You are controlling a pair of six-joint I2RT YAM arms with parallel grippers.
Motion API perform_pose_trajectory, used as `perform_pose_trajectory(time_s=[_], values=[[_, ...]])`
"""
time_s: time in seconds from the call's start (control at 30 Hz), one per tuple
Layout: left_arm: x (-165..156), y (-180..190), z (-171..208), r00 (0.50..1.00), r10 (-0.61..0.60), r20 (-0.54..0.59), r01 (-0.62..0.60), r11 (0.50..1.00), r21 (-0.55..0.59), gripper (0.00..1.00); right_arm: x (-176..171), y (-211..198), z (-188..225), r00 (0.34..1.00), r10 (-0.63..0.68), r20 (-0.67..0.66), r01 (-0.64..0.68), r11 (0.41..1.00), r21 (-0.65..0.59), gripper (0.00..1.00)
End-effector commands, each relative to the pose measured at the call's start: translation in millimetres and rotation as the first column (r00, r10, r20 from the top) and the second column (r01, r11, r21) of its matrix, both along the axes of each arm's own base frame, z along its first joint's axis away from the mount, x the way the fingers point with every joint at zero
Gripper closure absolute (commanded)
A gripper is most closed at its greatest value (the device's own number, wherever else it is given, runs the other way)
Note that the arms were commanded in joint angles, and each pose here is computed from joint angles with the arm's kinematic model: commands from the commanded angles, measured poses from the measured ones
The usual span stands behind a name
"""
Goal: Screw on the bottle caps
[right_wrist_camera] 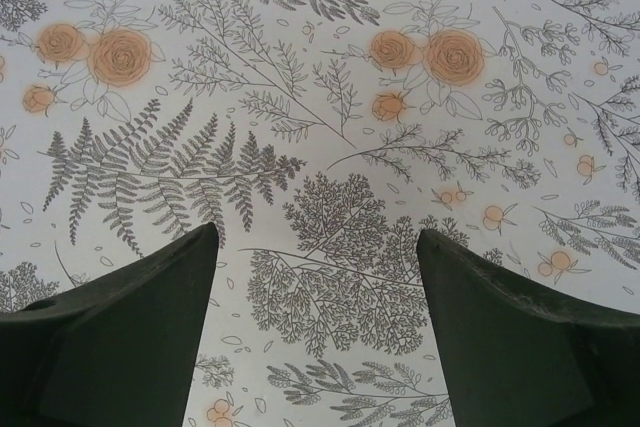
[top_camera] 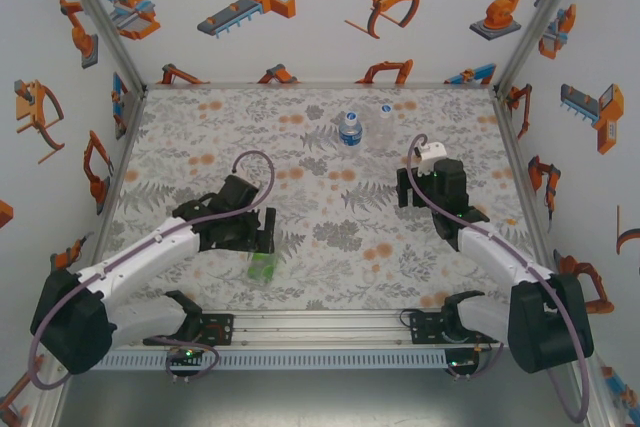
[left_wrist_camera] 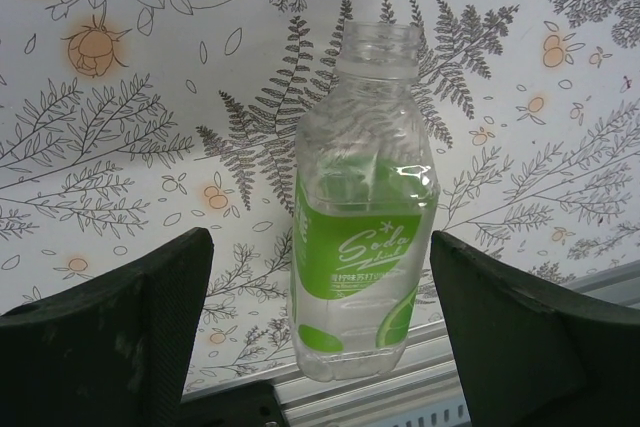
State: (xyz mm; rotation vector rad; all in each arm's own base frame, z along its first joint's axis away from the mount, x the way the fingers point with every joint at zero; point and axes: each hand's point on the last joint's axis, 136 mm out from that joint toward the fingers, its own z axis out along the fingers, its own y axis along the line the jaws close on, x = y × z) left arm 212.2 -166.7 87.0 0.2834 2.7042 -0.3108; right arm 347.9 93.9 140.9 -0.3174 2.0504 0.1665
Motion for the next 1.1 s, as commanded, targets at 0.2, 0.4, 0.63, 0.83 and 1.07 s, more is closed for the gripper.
perform_pose_trajectory(time_s=[0.2,0.4,0.63,0.83,1.07], values=[[-17.5,-2.5,-20.7,0.999,0.015,-0.043,-0.013,0.998,0.057,0.22,3.6,3.3,6.6,1.0,0.017,0.017,-0.017,1.0,0.011,0.24],[-31.3,-0.5,-29.6,0.999,0.038,-0.002,-0.038,0.993,0.113,0.23,2.9,-3.8,7.2,0.999,-0.023,0.03,0.022,1.0,0.006,0.24],[-43.3,1.0,-49.2,0.999,0.036,0.013,-0.038,0.977,0.208,0.3,5.0,1.8,5.5,1.0,0.005,0.012,-0.006,1.0,0.007,0.24],[-42.6,-10.6,-67.0,1.0,0.005,-0.006,-0.003,0.961,0.277,0.36,5.1,3.0,4.5,1.0,0.013,0.006,-0.013,1.0,0.007,0.24],[-44.0,-15.5,-68.8,1.0,-0.01,-0.002,0.01,0.958,0.288,0.49,4.6,3.0,5.5,1.0,0.013,0.011,-0.013,1.0,0.008,0.24]])
